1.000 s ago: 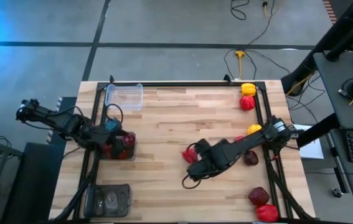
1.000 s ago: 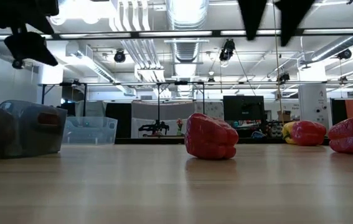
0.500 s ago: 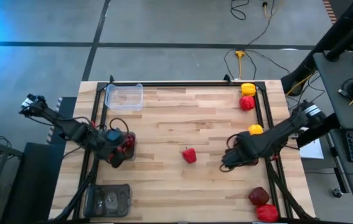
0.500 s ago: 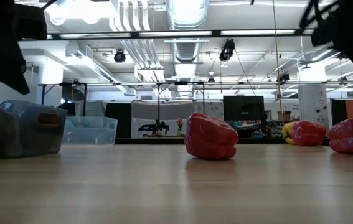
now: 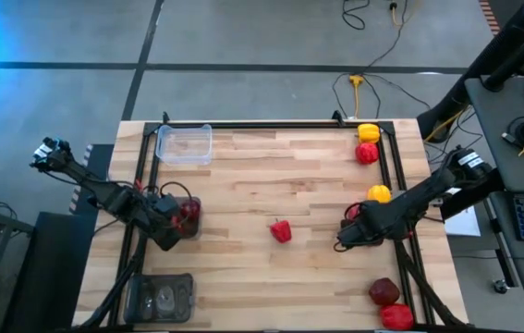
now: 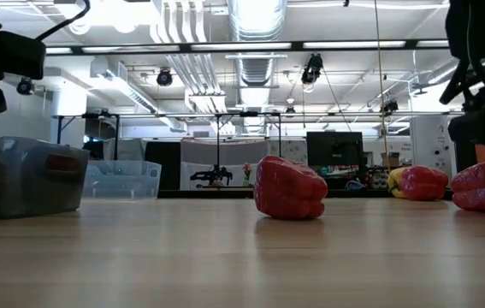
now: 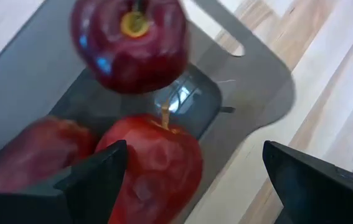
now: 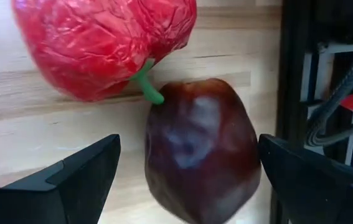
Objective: Sort produce into baskets
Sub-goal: Put the red apple into the top black bin
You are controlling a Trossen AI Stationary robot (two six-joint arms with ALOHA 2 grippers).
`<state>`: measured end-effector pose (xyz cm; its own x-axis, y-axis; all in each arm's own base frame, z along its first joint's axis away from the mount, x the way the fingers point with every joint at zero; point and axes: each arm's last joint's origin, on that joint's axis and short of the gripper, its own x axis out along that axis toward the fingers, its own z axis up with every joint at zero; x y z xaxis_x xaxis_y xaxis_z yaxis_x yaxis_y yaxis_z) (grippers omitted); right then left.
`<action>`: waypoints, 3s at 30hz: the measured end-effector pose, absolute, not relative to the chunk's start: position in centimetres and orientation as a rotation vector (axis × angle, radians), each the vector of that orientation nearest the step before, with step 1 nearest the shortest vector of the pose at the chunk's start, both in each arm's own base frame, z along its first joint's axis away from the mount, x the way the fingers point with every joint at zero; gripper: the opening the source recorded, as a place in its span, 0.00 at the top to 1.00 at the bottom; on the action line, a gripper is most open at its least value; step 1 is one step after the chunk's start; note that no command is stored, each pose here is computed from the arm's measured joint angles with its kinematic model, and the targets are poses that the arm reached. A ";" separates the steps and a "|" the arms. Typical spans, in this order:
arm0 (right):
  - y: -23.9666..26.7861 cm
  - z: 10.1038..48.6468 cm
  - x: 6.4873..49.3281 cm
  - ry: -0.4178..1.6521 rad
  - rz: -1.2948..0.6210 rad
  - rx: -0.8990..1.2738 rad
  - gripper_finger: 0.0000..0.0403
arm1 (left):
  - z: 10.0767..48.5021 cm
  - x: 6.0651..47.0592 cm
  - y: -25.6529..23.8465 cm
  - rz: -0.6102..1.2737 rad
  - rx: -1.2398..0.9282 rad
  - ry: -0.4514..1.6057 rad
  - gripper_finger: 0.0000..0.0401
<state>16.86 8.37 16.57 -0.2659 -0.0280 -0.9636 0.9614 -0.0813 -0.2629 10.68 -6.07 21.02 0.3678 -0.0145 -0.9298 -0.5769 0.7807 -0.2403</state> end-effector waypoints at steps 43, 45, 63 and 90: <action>-0.4 20.8 36.4 1.186 -0.696 1.318 0.35 | 28.3 14.8 -9.0 -0.032 -0.125 0.702 0.11; -2.9 20.3 37.8 1.177 -0.624 1.358 0.35 | 28.2 14.8 -9.1 -0.034 -0.140 0.710 0.11; -9.2 14.7 41.9 1.502 -0.206 1.648 0.35 | 26.3 15.3 -10.0 0.034 -0.182 0.786 0.11; -8.7 13.6 39.8 1.681 -0.289 1.520 0.08 | 25.6 17.1 -11.1 0.084 -0.150 0.715 0.11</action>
<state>39.80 -8.65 13.64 0.0774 0.7143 -0.6955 0.9056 0.2414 0.3487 17.07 -11.07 25.60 0.7522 0.0250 -0.6584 -0.1277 0.9859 -0.1085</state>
